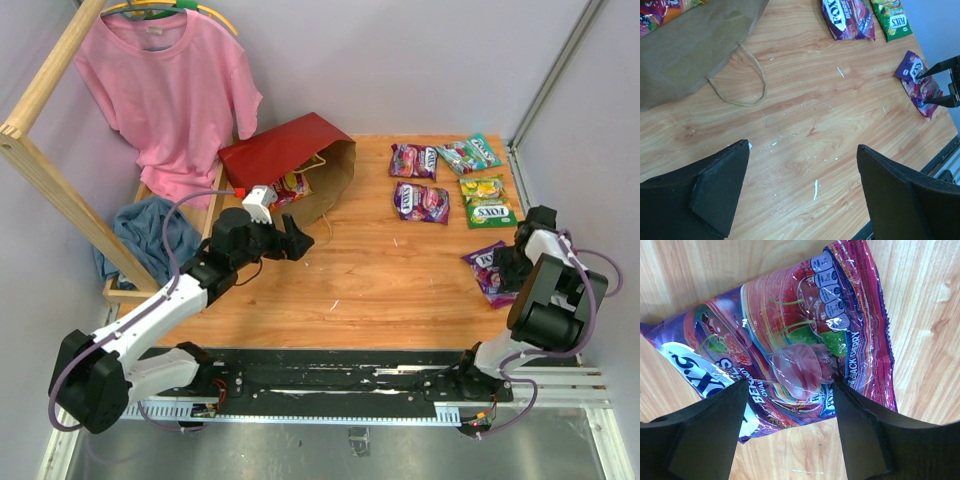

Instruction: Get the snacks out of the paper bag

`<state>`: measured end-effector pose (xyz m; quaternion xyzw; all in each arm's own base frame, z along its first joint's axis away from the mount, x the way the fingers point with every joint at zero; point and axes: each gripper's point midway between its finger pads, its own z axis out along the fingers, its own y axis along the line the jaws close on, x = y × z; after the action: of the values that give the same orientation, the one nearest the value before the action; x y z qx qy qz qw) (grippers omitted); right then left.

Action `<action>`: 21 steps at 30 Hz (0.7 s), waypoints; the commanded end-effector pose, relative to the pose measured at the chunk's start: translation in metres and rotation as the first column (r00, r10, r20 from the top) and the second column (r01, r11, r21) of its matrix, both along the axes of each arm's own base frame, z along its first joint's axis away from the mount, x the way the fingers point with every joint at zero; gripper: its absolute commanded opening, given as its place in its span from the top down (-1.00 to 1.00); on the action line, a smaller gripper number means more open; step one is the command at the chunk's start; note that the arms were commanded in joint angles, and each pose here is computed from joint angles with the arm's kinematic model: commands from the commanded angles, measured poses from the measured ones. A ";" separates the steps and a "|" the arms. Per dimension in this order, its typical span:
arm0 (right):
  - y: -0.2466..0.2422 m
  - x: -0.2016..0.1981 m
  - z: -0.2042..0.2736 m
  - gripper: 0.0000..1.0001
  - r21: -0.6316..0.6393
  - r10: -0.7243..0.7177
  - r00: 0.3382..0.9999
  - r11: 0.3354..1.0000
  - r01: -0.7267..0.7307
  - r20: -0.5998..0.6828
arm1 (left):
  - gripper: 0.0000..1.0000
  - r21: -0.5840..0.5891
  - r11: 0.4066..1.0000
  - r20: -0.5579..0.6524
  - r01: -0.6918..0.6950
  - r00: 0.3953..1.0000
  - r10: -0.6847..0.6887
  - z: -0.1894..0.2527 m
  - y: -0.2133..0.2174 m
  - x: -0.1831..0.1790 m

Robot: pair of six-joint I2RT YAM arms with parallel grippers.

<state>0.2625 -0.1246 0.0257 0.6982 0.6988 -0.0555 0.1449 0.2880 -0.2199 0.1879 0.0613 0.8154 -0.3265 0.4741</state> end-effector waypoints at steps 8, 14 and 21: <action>-0.002 0.022 -0.002 -0.37 0.101 -0.198 0.979 0.976 0.193 0.049 | -0.84 0.012 1.000 0.007 -0.017 1.000 0.017 0.006 -0.001 0.012; -0.011 0.042 0.002 -0.33 0.099 -0.234 0.968 0.969 0.226 0.086 | -0.84 0.051 0.998 -0.001 -0.039 0.999 0.039 0.003 0.007 0.010; -0.017 0.069 0.020 -0.33 0.110 -0.222 0.960 0.972 0.206 0.171 | -0.84 0.065 0.997 -0.012 -0.044 0.999 0.044 0.003 0.011 0.007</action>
<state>0.3141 -0.1333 0.0329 0.7688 0.6214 0.0027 0.1509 0.2915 -0.2137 0.1747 0.0539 0.8372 -0.2966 0.4563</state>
